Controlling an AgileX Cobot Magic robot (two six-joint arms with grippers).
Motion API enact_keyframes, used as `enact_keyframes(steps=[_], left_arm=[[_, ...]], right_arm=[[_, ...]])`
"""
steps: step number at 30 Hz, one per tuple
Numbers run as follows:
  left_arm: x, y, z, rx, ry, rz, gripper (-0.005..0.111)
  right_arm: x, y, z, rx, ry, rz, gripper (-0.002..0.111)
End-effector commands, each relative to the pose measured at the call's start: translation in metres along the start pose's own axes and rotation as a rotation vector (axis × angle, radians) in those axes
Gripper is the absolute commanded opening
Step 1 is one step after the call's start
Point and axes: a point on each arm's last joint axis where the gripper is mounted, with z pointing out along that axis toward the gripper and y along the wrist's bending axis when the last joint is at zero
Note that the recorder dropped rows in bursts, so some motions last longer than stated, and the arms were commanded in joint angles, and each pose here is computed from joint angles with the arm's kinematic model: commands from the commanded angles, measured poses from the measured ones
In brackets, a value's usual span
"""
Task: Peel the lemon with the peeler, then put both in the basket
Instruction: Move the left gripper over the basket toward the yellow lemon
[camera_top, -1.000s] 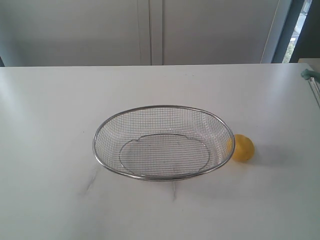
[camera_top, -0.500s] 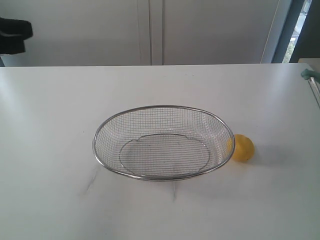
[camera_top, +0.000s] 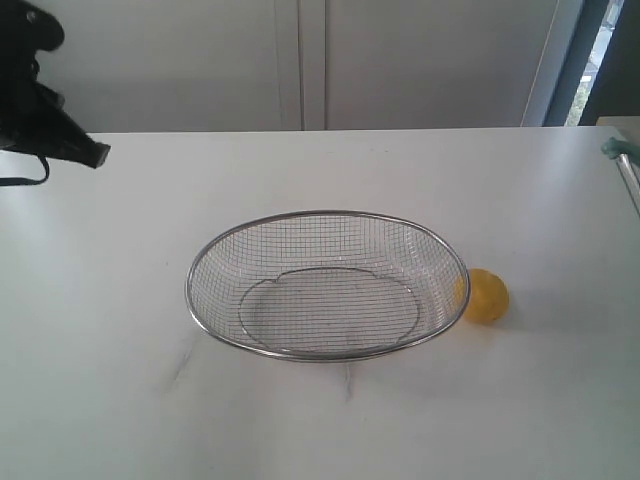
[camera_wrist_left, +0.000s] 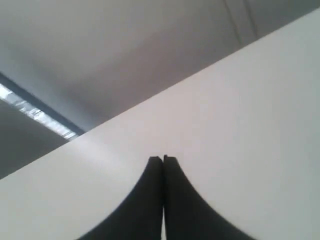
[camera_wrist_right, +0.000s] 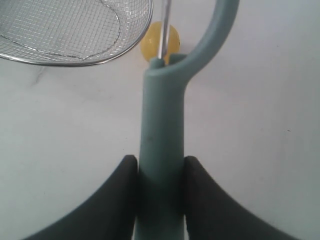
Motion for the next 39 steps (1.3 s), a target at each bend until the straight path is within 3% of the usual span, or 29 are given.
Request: enact_keyframes(steps=[1, 4, 7, 13, 19, 30, 36, 39], left_arm=[[0.023, 0.007, 0.009, -0.107, 0.309, 0.197, 0.0], [0.038, 0.004, 0.012, 0.007, 0.612, 0.4, 0.0], [0.038, 0.0, 0.014, 0.118, 0.731, 0.486, 0.0], [-0.005, -0.027, 0.012, 0.282, 0.576, 0.387, 0.0], [-0.044, -0.074, 0.01, 0.389, 0.555, 0.562, 0.0], [-0.1, -0.186, 0.002, 0.585, 0.378, 0.757, 0.0], [-0.124, -0.236, -0.02, 0.673, 0.252, 0.82, 0.0], [-0.136, -0.261, -0.037, 0.745, 0.164, 0.846, 0.0]], right_arm=[[0.0, -0.002, 0.0, 0.011, -0.02, 0.002, 0.0], [0.0, -0.002, 0.0, 0.011, -0.02, 0.002, 0.0], [0.0, -0.002, 0.0, 0.011, -0.02, 0.002, 0.0], [0.0, -0.002, 0.0, 0.011, -0.02, 0.002, 0.0], [0.0, -0.002, 0.0, 0.011, -0.02, 0.002, 0.0], [0.0, -0.002, 0.0, 0.015, -0.016, 0.019, 0.0], [0.005, -0.02, -0.005, 0.201, -0.005, 0.172, 0.0], [0.007, -0.023, -0.009, 0.22, -0.027, 0.199, 0.0]])
